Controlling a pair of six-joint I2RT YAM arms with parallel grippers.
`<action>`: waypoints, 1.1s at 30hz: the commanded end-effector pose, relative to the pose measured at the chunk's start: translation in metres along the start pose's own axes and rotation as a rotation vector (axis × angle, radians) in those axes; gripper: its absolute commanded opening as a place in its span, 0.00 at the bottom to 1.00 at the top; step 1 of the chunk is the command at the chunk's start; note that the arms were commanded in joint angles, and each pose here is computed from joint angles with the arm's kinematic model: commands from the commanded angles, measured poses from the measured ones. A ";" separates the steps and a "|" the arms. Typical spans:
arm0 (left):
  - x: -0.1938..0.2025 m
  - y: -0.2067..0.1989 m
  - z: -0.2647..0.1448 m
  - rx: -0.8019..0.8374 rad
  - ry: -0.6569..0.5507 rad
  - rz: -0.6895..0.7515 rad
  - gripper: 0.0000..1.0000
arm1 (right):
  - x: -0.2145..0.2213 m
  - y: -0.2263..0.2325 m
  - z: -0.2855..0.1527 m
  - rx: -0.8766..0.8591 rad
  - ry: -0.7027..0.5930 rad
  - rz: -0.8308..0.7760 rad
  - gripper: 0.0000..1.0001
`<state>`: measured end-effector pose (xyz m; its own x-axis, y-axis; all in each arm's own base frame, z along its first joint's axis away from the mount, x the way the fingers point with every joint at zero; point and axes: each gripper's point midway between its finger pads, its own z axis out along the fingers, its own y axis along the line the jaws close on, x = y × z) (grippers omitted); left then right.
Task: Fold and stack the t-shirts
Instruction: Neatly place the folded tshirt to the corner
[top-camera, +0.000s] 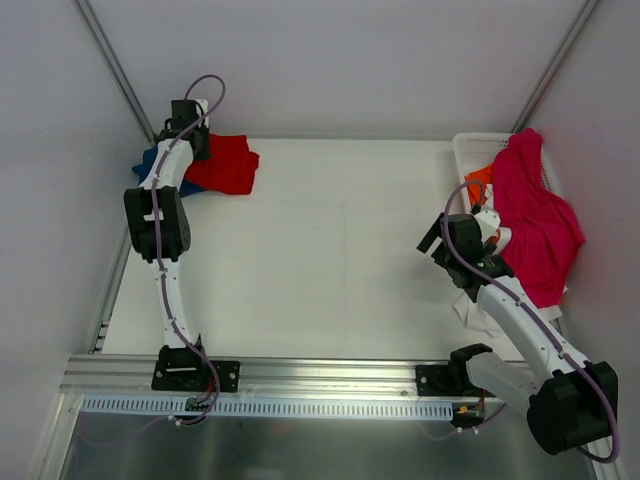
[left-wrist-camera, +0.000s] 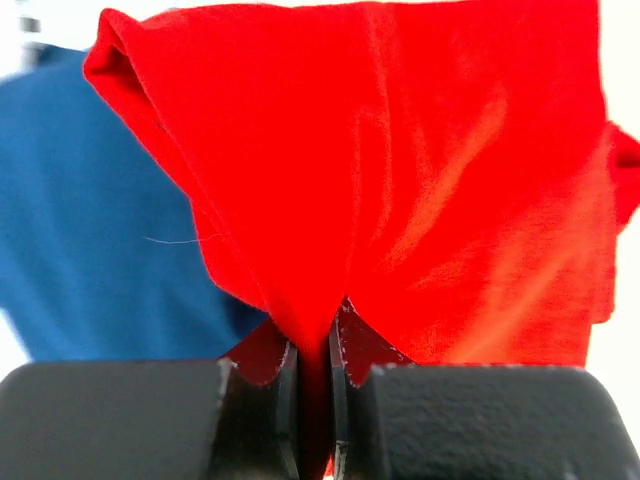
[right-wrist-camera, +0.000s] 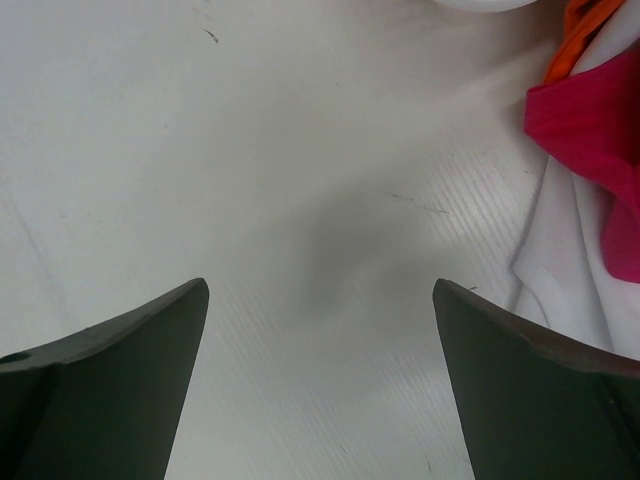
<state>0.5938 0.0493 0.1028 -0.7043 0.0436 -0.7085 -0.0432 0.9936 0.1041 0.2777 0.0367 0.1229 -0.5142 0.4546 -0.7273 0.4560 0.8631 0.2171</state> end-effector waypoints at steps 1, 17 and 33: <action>-0.074 0.023 -0.062 -0.026 -0.214 -0.002 0.00 | -0.004 0.004 -0.002 -0.033 -0.017 0.033 1.00; -0.081 0.086 -0.096 -0.124 -0.290 -0.097 0.00 | 0.003 0.008 0.002 -0.054 0.003 0.033 0.99; 0.005 0.158 -0.057 -0.271 -0.135 -0.251 0.56 | 0.010 0.004 0.007 -0.032 0.023 0.024 0.99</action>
<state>0.5481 0.1720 0.1347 -0.6180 -0.1253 -0.7761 -0.3085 0.9467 0.0928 0.2751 0.0439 0.1114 -0.5441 0.4590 -0.7023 0.4337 0.8704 0.2329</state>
